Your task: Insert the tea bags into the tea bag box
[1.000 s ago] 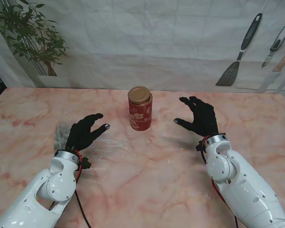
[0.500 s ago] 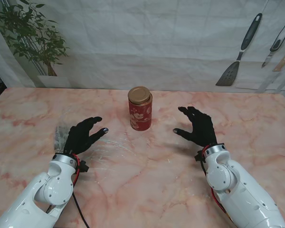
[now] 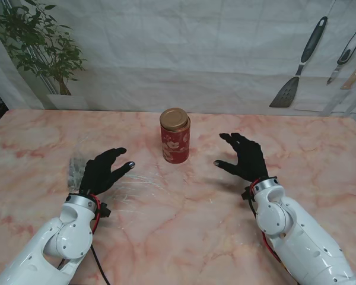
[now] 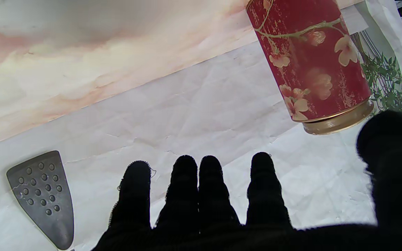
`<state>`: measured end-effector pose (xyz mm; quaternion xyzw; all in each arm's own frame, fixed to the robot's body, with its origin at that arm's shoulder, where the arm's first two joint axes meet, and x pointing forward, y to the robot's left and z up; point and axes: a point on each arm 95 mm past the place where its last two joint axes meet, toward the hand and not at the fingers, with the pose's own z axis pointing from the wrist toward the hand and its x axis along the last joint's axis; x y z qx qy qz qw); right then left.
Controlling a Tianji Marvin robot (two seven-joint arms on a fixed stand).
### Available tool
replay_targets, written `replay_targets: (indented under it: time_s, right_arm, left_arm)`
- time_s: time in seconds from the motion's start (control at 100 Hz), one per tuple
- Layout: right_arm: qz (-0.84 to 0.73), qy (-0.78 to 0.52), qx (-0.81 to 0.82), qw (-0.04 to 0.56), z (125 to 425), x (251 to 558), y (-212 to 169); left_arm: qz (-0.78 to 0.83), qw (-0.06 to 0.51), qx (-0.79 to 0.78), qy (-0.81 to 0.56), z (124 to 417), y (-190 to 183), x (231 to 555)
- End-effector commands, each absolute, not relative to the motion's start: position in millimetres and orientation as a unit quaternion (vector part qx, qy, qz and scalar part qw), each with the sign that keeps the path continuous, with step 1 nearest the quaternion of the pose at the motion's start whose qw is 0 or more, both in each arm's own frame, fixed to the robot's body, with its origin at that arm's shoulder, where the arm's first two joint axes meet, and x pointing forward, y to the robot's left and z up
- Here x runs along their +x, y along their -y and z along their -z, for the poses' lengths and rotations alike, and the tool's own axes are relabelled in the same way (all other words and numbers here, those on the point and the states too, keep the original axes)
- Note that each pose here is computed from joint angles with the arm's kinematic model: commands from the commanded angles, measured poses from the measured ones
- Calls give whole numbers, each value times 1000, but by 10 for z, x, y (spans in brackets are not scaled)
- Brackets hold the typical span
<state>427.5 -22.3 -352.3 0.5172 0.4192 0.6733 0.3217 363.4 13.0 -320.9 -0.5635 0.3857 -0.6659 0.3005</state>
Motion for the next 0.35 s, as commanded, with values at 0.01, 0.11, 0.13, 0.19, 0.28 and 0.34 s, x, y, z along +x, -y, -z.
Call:
replay_targets:
  time_s: [0.01, 0.11, 0.13, 0.19, 0.28, 0.34]
  right_arm:
    - [-675, -426, 512, 318, 3495, 4304, 202]
    - [-675, -428, 511, 317, 3480, 4330, 203]
    - [-676, -427, 511, 317, 3479, 4334, 202]
    - [-677, -424, 510, 318, 3473, 4343, 199]
    - [-677, -427, 508, 319, 3467, 4350, 200]
    - [-676, -429, 507, 319, 3464, 4353, 203]
  left_arm:
    - [662, 299, -566, -389, 3214, -114, 3593]
    - [659, 303, -566, -391, 3193, -122, 3583]
    - [659, 305, -566, -390, 3187, -123, 3583]
    - [659, 308, -567, -386, 3167, -121, 3582]
    - [660, 309, -567, -383, 3151, -115, 3574]
    - [659, 311, -565, -387, 3146, -114, 3567]
